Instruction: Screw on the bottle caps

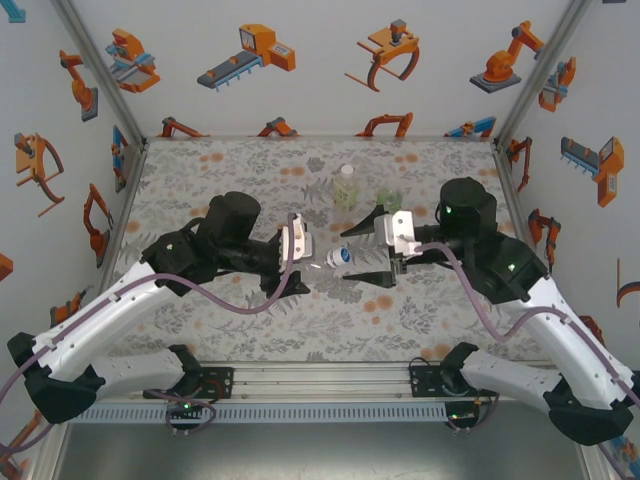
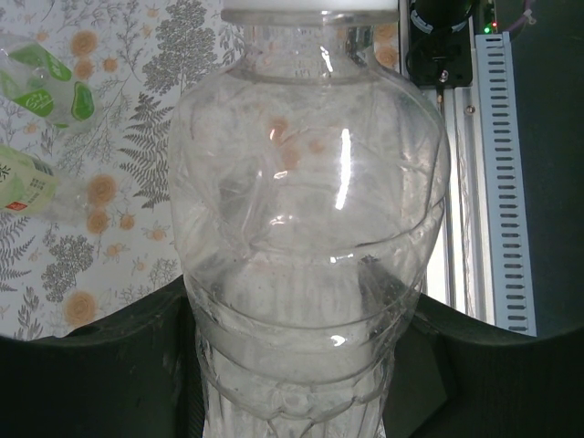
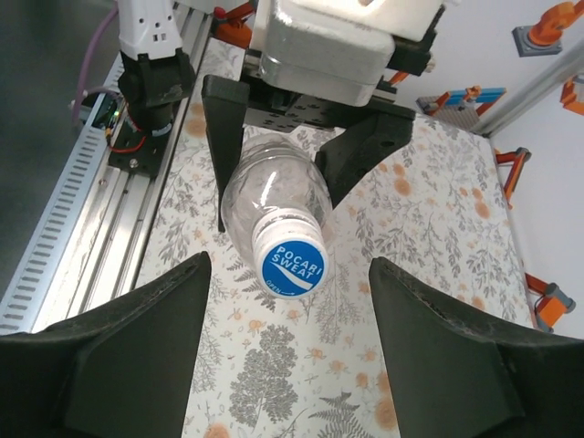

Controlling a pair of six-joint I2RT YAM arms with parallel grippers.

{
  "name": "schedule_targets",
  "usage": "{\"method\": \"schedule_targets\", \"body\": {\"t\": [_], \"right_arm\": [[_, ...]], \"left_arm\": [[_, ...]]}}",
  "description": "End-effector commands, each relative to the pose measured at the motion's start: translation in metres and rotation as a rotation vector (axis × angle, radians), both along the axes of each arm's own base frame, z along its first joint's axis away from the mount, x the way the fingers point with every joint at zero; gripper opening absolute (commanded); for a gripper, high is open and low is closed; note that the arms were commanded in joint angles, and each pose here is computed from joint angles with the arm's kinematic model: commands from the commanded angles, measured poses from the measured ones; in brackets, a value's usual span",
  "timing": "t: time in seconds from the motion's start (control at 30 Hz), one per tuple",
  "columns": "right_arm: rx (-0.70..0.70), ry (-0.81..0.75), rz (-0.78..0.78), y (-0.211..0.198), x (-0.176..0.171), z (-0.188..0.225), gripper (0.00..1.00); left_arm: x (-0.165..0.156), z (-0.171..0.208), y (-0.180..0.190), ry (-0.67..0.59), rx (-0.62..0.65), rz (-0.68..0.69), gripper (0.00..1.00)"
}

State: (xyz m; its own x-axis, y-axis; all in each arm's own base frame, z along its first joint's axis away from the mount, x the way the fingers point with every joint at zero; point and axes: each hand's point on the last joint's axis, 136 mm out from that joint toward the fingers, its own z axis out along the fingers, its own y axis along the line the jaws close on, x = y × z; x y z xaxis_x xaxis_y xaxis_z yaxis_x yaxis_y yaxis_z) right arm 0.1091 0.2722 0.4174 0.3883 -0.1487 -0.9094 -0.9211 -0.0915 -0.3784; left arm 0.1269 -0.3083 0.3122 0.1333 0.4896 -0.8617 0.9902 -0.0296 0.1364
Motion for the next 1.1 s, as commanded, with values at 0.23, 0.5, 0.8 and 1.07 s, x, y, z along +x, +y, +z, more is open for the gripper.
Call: {"method": "schedule_targets", "body": {"t": [0.23, 0.5, 0.8, 1.07], "right_arm": [[0.215, 0.383, -0.32, -0.021, 0.029, 0.043, 0.57], [0.434, 1.293, -0.889, -0.064, 0.092, -0.004, 0.59], [0.277, 1.752, -1.033, -0.052, 0.081, -0.044, 0.52], [0.223, 1.835, -0.987, -0.032, 0.083, -0.053, 0.48]], "left_arm": [[0.023, -0.009, -0.001, -0.054, 0.044, 0.099, 0.0], [0.036, -0.015, -0.006, -0.078, 0.051, 0.138, 0.0], [0.038, -0.021, -0.009, -0.071, 0.067, 0.132, 0.0], [0.033, -0.025, -0.008, -0.066, 0.079, 0.11, 0.0]]}}
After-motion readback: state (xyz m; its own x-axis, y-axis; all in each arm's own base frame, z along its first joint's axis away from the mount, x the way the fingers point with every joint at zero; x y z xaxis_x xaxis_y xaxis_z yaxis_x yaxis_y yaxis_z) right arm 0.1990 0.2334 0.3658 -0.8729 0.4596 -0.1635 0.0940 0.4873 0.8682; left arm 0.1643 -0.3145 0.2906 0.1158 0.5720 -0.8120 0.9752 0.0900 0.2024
